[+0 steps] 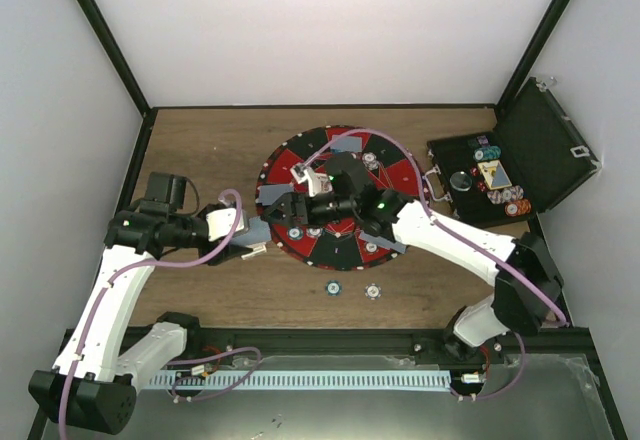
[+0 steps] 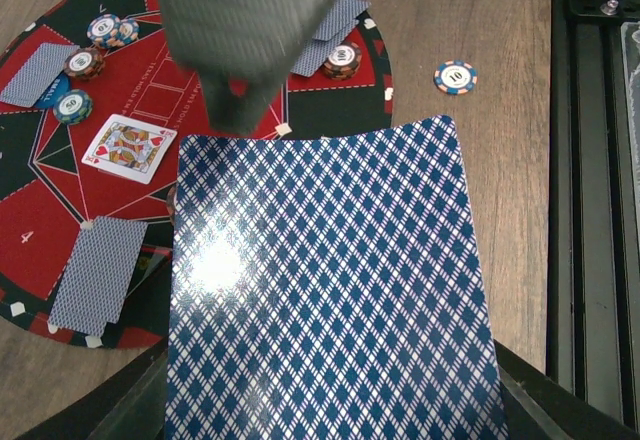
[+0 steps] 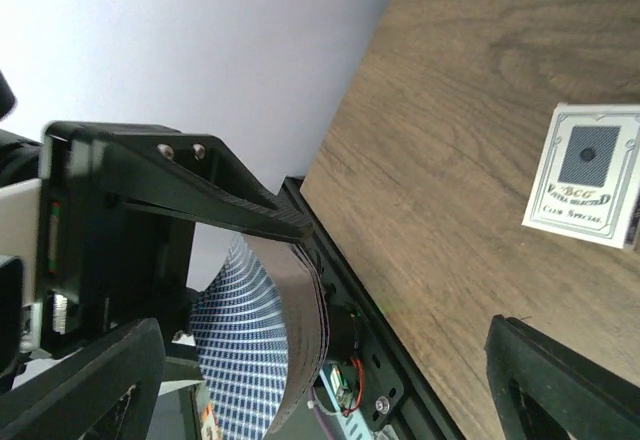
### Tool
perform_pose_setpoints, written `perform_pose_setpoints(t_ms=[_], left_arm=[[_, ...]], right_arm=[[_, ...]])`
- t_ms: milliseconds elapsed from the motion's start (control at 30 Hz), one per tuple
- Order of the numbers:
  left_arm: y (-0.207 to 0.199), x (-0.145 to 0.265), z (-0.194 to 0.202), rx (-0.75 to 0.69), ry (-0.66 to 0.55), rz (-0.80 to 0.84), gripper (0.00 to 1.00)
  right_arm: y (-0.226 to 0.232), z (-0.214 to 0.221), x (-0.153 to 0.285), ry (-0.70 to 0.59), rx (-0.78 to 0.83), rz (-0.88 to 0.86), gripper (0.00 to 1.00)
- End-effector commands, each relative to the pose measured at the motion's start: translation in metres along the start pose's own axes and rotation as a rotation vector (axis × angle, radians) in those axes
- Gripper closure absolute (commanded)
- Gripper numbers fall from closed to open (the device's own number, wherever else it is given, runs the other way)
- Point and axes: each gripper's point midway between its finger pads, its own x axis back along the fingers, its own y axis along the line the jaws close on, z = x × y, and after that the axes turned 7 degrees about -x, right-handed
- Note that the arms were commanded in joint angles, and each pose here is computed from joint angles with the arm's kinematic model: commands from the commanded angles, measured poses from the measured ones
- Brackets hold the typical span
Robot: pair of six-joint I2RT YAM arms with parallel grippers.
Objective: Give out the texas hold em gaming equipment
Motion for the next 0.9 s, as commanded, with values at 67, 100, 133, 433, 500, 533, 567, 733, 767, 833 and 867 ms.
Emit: perform_pose_setpoints(t_ms=[67, 100, 133, 433, 500, 533, 567, 733, 767, 833, 867], left_arm=[[0.000, 0.000, -0.007, -0.014, -0.042, 0.003, 0.90], [0.000, 0.000, -0.007, -0.014, -0.042, 0.002, 0.90], [0.001, 0.000, -0.007, -0.018, -0.043, 0.001, 0.89], [0.000, 0.000, -0.007, -0.017, -0.046, 0.003, 0.89], [-0.001, 0.000, -0.007, -0.017, -0.045, 0.004, 0.89], [-0.001, -0.001, -0.007, -0.016, -0.045, 0.004, 0.89], [-0.001, -0.001, -0.007, -0.017, -0.045, 0.005, 0.89], [0.000, 0.000, -0.008, -0.022, -0.044, 0.002, 0.90], [0.000, 0.001, -0.008, -0.023, -0.045, 0.001, 0.89], [0.000, 0.001, -0.008, -0.024, -0.046, 0.000, 0.89], [0.000, 0.001, -0.009, -0.025, -0.047, 0.000, 0.89]], right_arm=[[0.019, 0.008, -0.029, 0.054, -0.020, -0.063, 0.11], [0.020, 0.009, -0.032, 0.059, -0.023, -0.065, 0.12], [0.019, 0.010, -0.036, 0.066, -0.027, -0.067, 0.12], [0.017, 0.014, -0.060, 0.113, -0.101, -0.104, 0.15], [0.017, 0.011, -0.062, 0.107, -0.106, -0.106, 0.16], [0.017, 0.009, -0.062, 0.102, -0.108, -0.105, 0.16], [0.017, 0.009, -0.063, 0.100, -0.111, -0.104, 0.17], [0.006, 0.010, -0.064, 0.096, -0.130, -0.067, 0.21], [0.002, 0.010, -0.063, 0.095, -0.133, -0.057, 0.22], [-0.003, 0.013, -0.062, 0.098, -0.136, -0.044, 0.23], [-0.007, 0.015, -0.061, 0.100, -0.140, -0.036, 0.24]])
